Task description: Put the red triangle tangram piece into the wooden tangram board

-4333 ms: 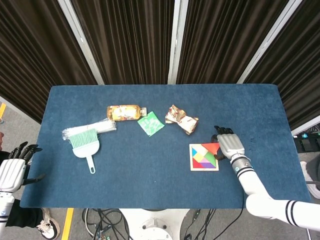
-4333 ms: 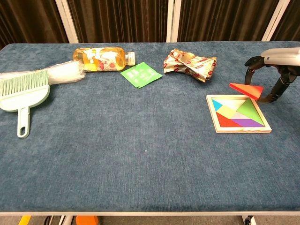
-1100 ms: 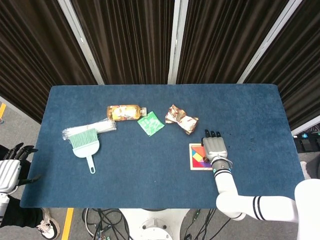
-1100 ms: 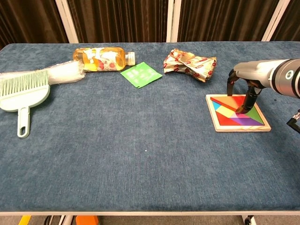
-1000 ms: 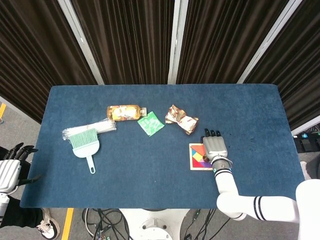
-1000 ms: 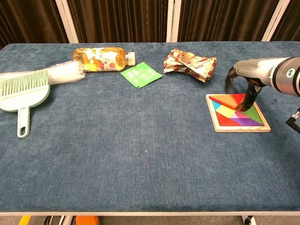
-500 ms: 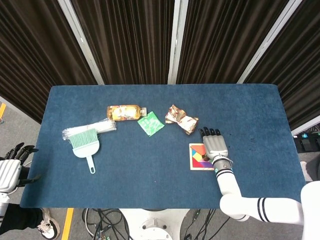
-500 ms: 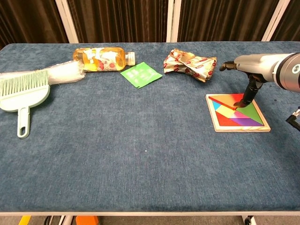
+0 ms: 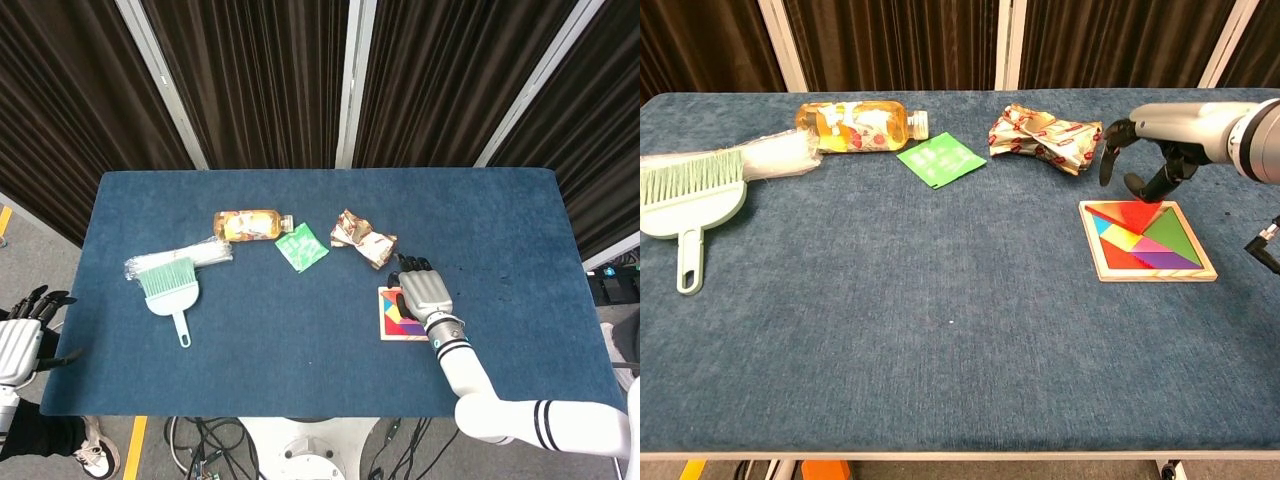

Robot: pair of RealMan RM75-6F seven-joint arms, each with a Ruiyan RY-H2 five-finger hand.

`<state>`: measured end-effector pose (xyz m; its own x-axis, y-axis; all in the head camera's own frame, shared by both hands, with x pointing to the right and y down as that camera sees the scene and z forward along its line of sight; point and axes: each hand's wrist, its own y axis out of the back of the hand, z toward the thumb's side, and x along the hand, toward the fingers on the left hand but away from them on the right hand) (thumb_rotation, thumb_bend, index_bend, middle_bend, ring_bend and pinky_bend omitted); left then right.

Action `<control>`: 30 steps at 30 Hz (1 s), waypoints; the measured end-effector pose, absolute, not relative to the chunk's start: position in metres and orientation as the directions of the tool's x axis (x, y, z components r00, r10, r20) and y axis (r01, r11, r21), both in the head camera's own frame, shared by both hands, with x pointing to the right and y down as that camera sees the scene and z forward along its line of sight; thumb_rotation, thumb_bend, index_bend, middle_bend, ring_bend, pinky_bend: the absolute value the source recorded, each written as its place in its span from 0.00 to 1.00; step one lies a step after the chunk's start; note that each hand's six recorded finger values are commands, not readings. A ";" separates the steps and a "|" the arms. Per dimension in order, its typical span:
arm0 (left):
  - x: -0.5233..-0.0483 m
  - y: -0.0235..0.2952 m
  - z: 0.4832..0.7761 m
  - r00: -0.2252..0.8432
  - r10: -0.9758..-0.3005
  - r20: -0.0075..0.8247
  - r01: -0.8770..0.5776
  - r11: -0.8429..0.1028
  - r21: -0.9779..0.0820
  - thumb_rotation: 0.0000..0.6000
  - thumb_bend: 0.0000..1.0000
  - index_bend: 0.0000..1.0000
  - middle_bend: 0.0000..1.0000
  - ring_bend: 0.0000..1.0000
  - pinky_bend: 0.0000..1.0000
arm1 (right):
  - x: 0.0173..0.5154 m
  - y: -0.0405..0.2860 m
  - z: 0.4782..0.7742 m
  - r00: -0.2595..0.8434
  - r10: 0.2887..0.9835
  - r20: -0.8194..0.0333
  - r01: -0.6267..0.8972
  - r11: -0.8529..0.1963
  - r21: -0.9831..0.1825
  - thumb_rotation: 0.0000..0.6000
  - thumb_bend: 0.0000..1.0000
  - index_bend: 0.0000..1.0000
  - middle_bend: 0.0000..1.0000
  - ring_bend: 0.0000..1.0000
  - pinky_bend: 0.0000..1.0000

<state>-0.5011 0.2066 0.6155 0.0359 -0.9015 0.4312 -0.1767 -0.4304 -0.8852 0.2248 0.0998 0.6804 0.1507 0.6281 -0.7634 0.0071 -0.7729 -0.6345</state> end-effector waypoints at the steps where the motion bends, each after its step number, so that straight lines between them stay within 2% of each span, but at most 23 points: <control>1: -0.501 0.207 0.616 0.036 -0.901 0.432 -0.176 -0.431 -0.885 1.00 0.03 0.25 0.17 0.07 0.17 | 0.225 0.102 0.682 0.155 0.620 -0.769 0.011 -0.780 -0.626 1.00 0.60 0.37 0.00 0.00 0.00; 11: -0.502 0.207 0.615 0.033 -0.901 0.433 -0.176 -0.432 -0.885 1.00 0.03 0.25 0.17 0.07 0.17 | 0.216 0.109 0.689 0.192 0.596 -0.779 0.028 -0.797 -0.603 1.00 0.60 0.38 0.00 0.00 0.00; 30: -0.504 0.208 0.617 0.029 -0.899 0.437 -0.180 -0.435 -0.882 1.00 0.03 0.25 0.17 0.07 0.17 | 0.222 0.108 0.697 0.140 0.592 -0.794 0.010 -0.802 -0.597 1.00 0.57 0.38 0.00 0.00 0.00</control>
<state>-0.5040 0.2078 0.6169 0.0292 -0.8988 0.4374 -0.1796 -0.4351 -0.8823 0.2217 0.1082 0.6965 0.1395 0.5919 -0.7938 0.0097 -0.8024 -0.5967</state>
